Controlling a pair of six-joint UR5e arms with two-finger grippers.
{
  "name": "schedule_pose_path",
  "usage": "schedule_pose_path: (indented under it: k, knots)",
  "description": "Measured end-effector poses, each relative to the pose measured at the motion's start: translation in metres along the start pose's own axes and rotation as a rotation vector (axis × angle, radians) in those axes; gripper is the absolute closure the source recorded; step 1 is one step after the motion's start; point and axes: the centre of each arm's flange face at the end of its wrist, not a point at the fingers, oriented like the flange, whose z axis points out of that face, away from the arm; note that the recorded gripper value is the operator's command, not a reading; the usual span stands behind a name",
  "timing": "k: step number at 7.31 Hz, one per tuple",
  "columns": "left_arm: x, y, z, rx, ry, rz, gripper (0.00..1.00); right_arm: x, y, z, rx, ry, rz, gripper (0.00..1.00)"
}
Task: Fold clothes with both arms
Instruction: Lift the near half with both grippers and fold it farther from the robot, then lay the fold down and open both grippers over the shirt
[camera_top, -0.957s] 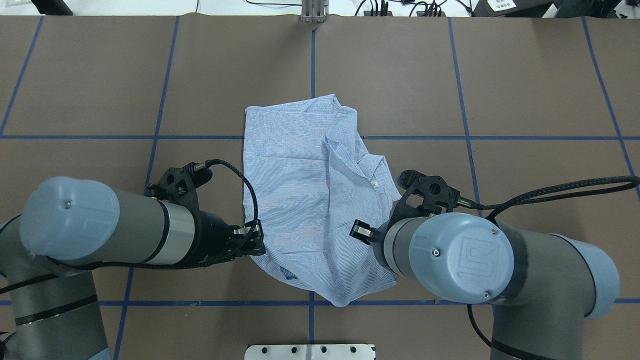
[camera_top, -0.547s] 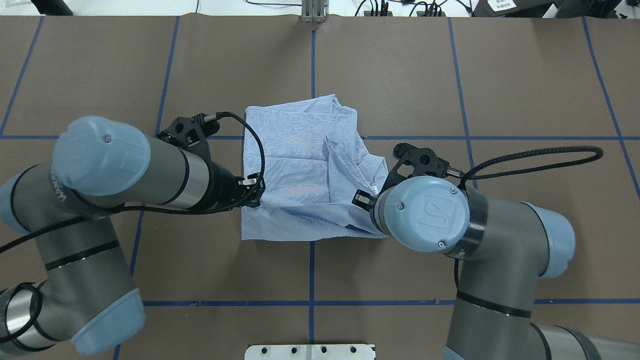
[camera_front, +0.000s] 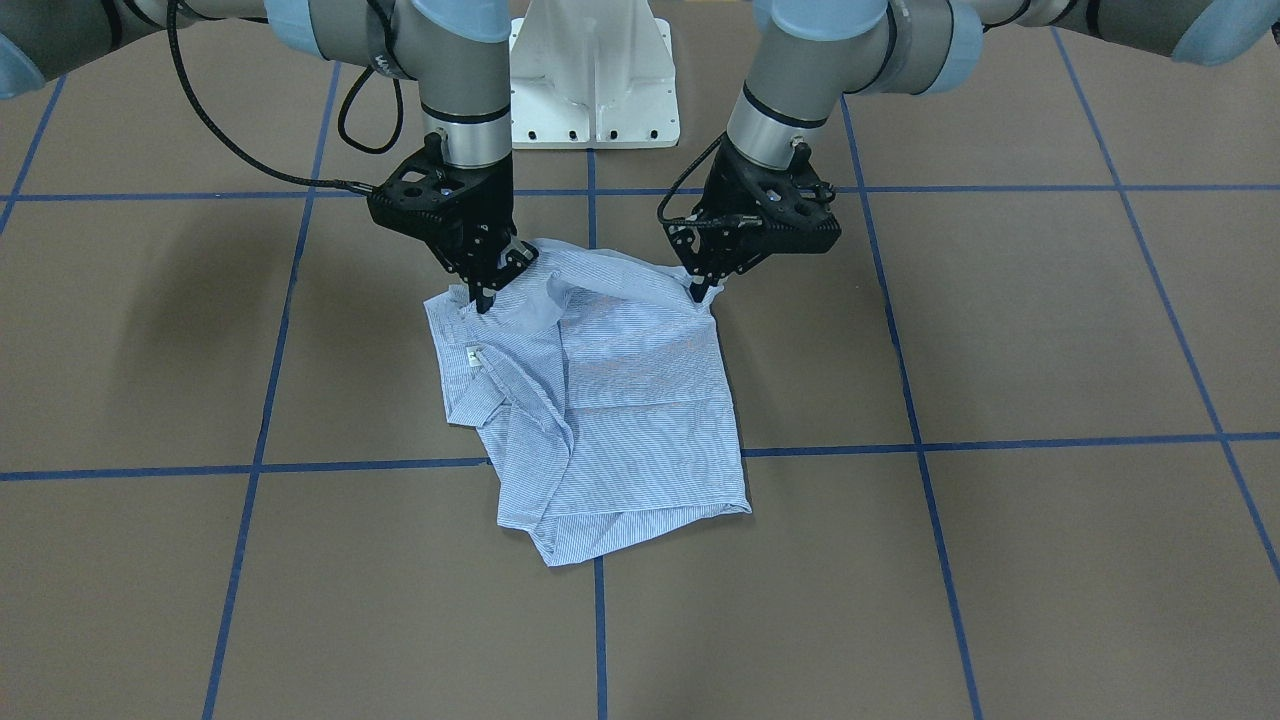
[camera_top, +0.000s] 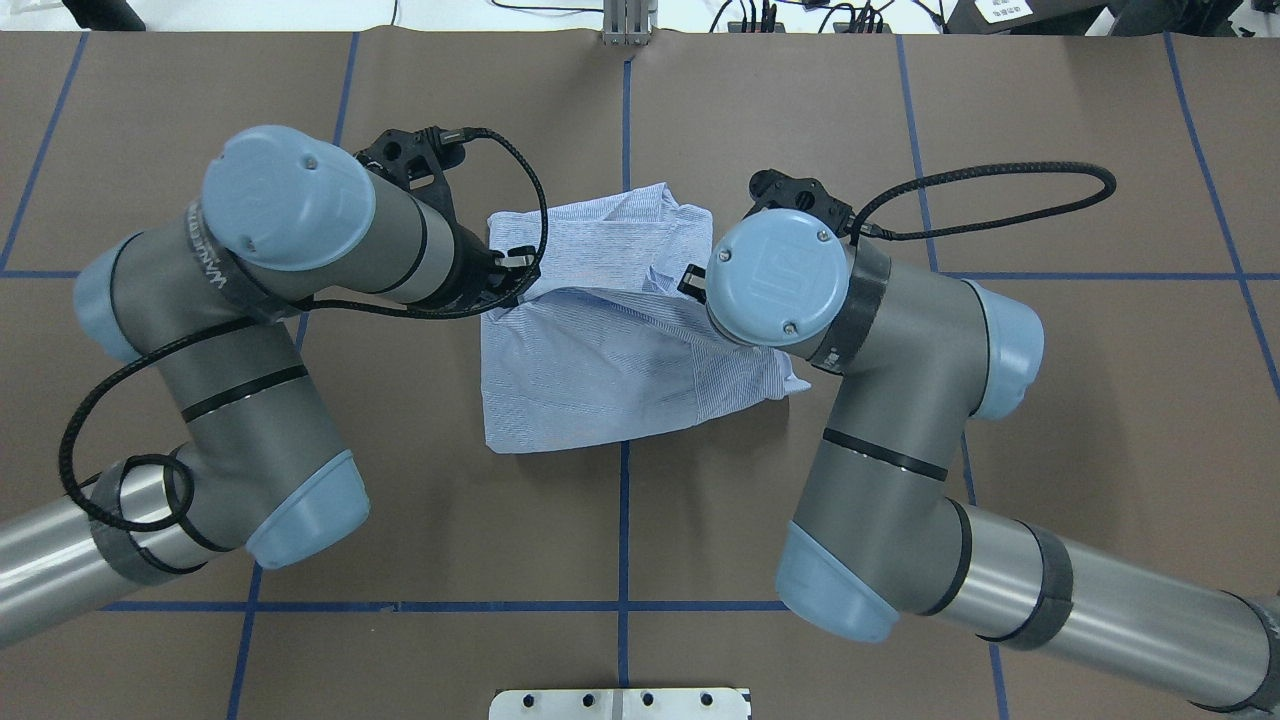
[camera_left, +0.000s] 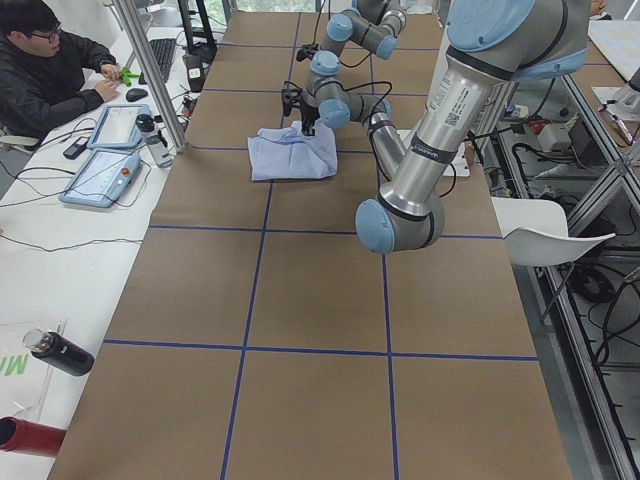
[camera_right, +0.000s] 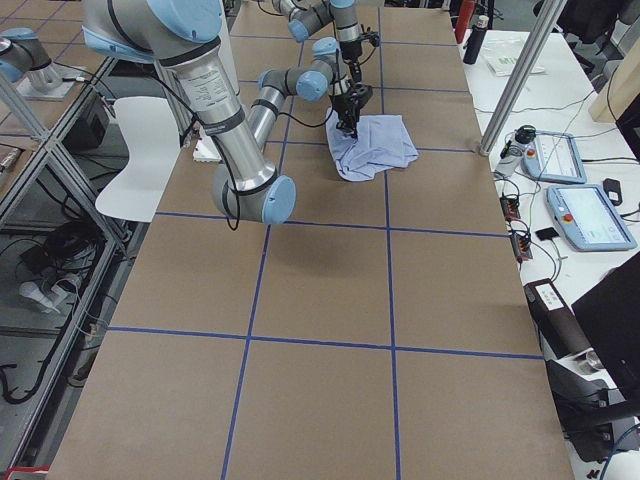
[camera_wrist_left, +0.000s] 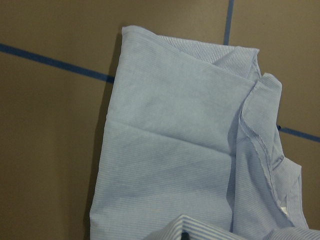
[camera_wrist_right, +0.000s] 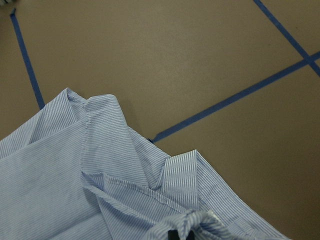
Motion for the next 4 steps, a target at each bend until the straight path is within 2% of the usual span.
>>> schedule_pose_path:
  k: [2, 4]
  knots:
    - [-0.004, -0.022, 0.030, 0.039, -0.062, 0.046, 1.00, -0.029, -0.021, 0.026, 0.025, 0.021, -0.015, 1.00]
    - [-0.013, -0.032, 0.052, 0.049, -0.104, 0.097, 1.00, -0.061, -0.040, 0.059, 0.041, 0.037, -0.056, 1.00]
